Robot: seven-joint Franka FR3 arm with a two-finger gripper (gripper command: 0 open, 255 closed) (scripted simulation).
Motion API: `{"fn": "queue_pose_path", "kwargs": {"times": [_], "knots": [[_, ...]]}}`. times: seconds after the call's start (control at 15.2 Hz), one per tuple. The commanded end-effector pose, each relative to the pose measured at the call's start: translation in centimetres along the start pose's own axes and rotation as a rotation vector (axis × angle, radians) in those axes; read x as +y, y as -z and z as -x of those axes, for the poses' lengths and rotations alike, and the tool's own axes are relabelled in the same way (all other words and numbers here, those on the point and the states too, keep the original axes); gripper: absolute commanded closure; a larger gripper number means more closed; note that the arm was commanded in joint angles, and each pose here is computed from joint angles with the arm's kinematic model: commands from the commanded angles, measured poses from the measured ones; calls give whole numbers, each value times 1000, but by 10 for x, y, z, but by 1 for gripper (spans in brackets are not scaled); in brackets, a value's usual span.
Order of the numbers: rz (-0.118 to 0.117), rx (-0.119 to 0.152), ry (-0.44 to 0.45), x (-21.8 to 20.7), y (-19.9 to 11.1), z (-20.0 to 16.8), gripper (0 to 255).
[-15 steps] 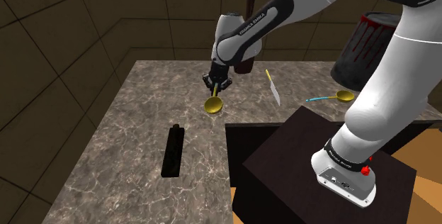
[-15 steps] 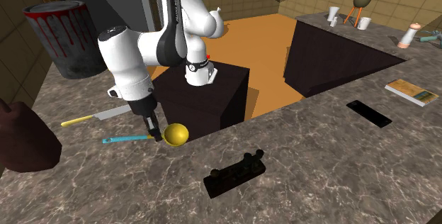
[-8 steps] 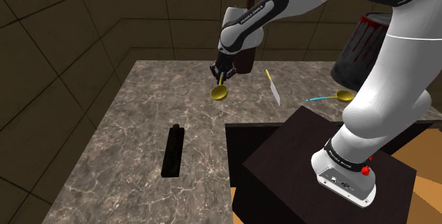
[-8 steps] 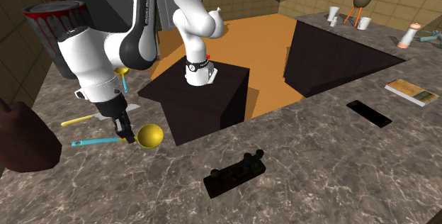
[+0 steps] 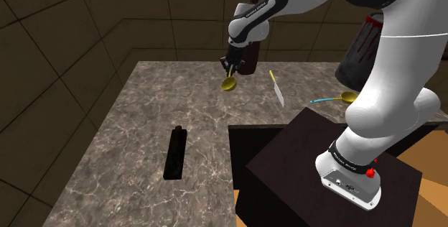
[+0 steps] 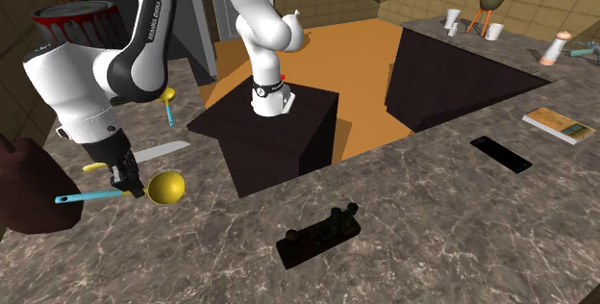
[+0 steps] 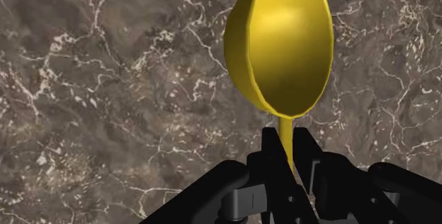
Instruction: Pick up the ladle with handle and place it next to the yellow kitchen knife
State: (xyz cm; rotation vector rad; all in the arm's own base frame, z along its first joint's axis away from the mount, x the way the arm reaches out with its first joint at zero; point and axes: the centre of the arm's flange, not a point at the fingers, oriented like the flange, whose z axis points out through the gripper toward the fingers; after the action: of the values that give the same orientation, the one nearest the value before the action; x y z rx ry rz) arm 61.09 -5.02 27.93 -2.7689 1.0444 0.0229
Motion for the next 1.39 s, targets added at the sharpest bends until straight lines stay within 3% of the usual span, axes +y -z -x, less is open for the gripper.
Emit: {"fn": "queue_pose_path", "kwargs": {"times": [0.0,1.32], "knots": [[0,0,1,3,-8,-6,255],[0,0,1,19,-105,-14,255]]}}
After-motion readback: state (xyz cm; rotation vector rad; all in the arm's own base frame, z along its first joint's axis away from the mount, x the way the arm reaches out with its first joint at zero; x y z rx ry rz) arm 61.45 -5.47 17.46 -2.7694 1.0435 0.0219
